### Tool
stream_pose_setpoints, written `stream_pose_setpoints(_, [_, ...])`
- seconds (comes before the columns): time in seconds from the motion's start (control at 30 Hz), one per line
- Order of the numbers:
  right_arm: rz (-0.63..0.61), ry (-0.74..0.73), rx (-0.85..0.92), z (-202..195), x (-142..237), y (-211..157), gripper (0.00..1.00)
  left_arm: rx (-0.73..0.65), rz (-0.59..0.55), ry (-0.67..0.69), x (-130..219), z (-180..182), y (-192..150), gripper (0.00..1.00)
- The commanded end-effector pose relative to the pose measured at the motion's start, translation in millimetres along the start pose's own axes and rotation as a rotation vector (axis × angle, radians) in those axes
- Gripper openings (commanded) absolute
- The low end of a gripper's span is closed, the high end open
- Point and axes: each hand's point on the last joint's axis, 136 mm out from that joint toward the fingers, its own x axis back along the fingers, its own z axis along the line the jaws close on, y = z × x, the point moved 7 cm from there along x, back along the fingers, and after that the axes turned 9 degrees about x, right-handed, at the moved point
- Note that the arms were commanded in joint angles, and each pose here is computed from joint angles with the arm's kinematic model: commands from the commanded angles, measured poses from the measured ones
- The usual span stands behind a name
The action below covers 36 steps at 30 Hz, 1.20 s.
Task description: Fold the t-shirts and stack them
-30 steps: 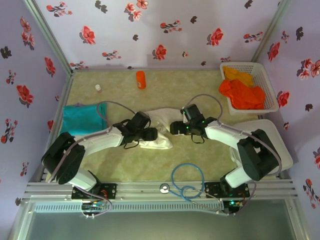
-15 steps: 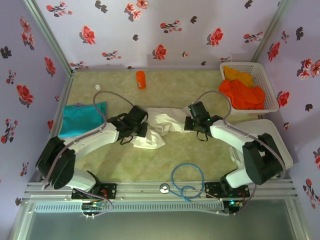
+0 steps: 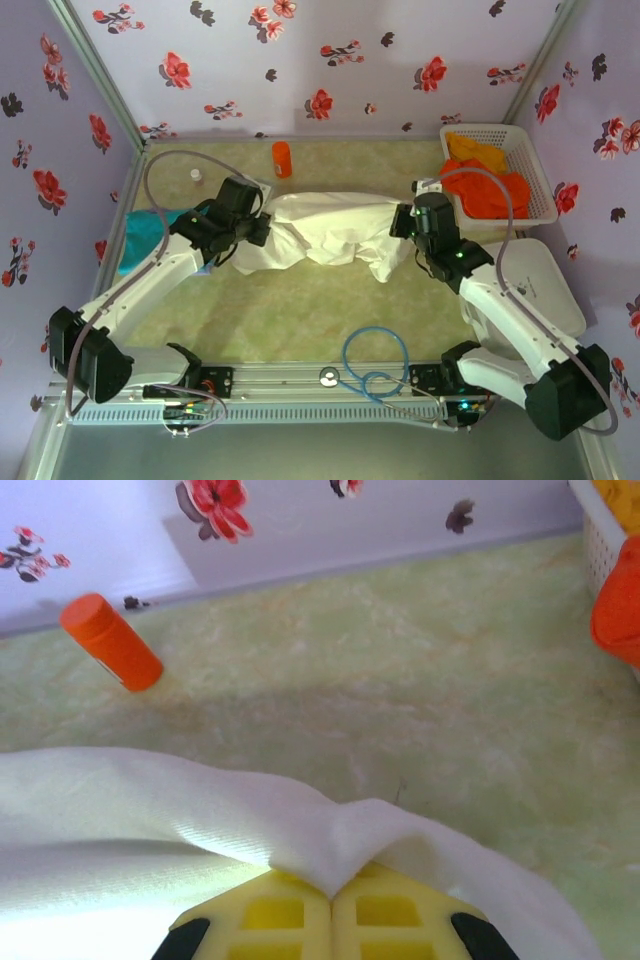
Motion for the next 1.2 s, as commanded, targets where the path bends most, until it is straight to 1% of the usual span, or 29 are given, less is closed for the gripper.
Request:
stream_pose_setpoints(0.0, [-0.049,-0.063,0.036,-8.7,4.8,5.7,0.00,-0.035,-0.023,0.054,18.6,14.6,7.7,0.16])
stream_pose_setpoints(0.07, [-0.054,-0.051,0.045,-7.7,6.9,6.3,0.00,-0.035,-0.023,0.050,22.7,14.9,8.5,0.16])
stream_pose_setpoints(0.13, [-0.060,0.013,0.064,-1.7,8.2,6.2,0.00,-0.037,-0.029,0.026,26.3,13.3,8.4,0.16])
stream_pose_setpoints(0.2, [-0.054,0.096,0.087,6.6,8.5,4.0,0.00,-0.041,-0.027,0.006,27.3,12.3,5.0,0.16])
stream_pose_setpoints(0.23, [-0.038,0.164,0.106,13.2,8.7,0.7,0.00,-0.039,-0.020,0.004,26.8,12.7,1.9,0.17])
stream_pose_setpoints(0.3, [-0.012,0.309,0.160,27.8,12.5,-8.7,0.00,-0.038,0.015,0.004,23.7,13.6,-7.2,0.17])
stream_pose_setpoints(0.33, [-0.001,0.344,0.178,32.8,14.0,-16.2,0.00,-0.034,0.037,0.007,21.6,14.5,-12.6,0.17])
stream_pose_setpoints(0.4, [0.022,0.372,0.207,39.6,17.2,-32.0,0.02,-0.030,0.081,0.006,17.0,15.7,-24.7,0.16])
stream_pose_setpoints(0.47, [0.058,0.358,0.191,41.1,17.5,-48.2,0.03,-0.020,0.121,0.008,12.1,17.4,-37.6,0.16])
stream_pose_setpoints(0.5, [0.077,0.356,0.178,40.7,16.6,-55.3,0.05,-0.014,0.135,0.009,10.0,18.0,-42.4,0.16])
stream_pose_setpoints(0.53, [0.095,0.352,0.161,39.6,15.8,-62.6,0.14,-0.007,0.144,0.011,8.2,18.7,-46.7,0.16])
stream_pose_setpoints(0.57, [0.104,0.337,0.146,37.5,15.2,-68.2,0.32,-0.001,0.151,0.016,6.0,19.3,-49.7,0.16])
stream_pose_setpoints(0.6, [0.104,0.301,0.131,33.5,14.5,-70.7,0.46,0.008,0.151,0.021,4.6,19.9,-51.1,0.17])
stream_pose_setpoints(0.63, [0.102,0.232,0.108,25.9,13.2,-72.5,0.58,0.019,0.150,0.030,2.8,20.8,-51.2,0.17])
stream_pose_setpoints(0.7, [0.098,0.076,0.065,9.0,12.4,-70.1,0.71,0.030,0.148,0.028,-0.3,19.1,-48.8,0.17])
stream_pose_setpoints(0.73, [0.101,0.000,0.049,0.3,11.8,-68.2,0.81,0.036,0.149,0.028,-2.7,18.3,-47.2,0.17])
stream_pose_setpoints(0.77, [0.115,-0.060,0.023,-7.9,10.5,-66.6,0.87,0.042,0.150,0.029,-5.0,17.6,-45.4,0.18])
stream_pose_setpoints(0.8, [0.141,-0.094,-0.002,-14.5,7.3,-66.4,0.90,0.047,0.153,0.031,-7.7,17.0,-44.9,0.22])
stream_pose_setpoints(0.83, [0.179,-0.097,-0.037,-19.3,2.0,-66.5,0.92,0.055,0.165,0.041,-11.3,17.3,-45.9,0.35])
stream_pose_setpoints(0.87, [0.219,-0.077,-0.068,-22.0,-4.5,-67.2,0.95,0.074,0.178,0.059,-15.0,18.7,-47.6,0.45])
stream_pose_setpoints(0.93, [0.275,-0.036,-0.086,-21.0,-15.1,-67.4,0.98,0.112,0.215,0.079,-22.6,19.8,-55.1,0.57])
stream_pose_setpoints(0.97, [0.292,-0.006,-0.068,-17.0,-20.0,-66.3,0.98,0.138,0.233,0.088,-26.3,20.6,-59.8,0.69])
stream_pose_setpoints(1.0, [0.302,0.028,-0.048,-12.6,-23.7,-65.2,0.99,0.161,0.251,0.099,-29.5,21.9,-65.4,0.74])
stream_pose_setpoints(1.07, [0.310,0.098,-0.025,-2.8,-28.5,-58.3,0.99,0.208,0.280,0.118,-34.5,24.1,-77.0,0.81])
stream_pose_setpoints(1.13, [0.293,0.164,-0.007,6.3,-32.3,-51.4,0.99,0.272,0.292,0.126,-38.3,25.2,-86.7,0.86])
stream_pose_setpoints(1.17, [0.288,0.204,0.001,11.5,-36.1,-50.0,0.99,0.306,0.294,0.114,-41.7,24.3,-91.4,0.87])
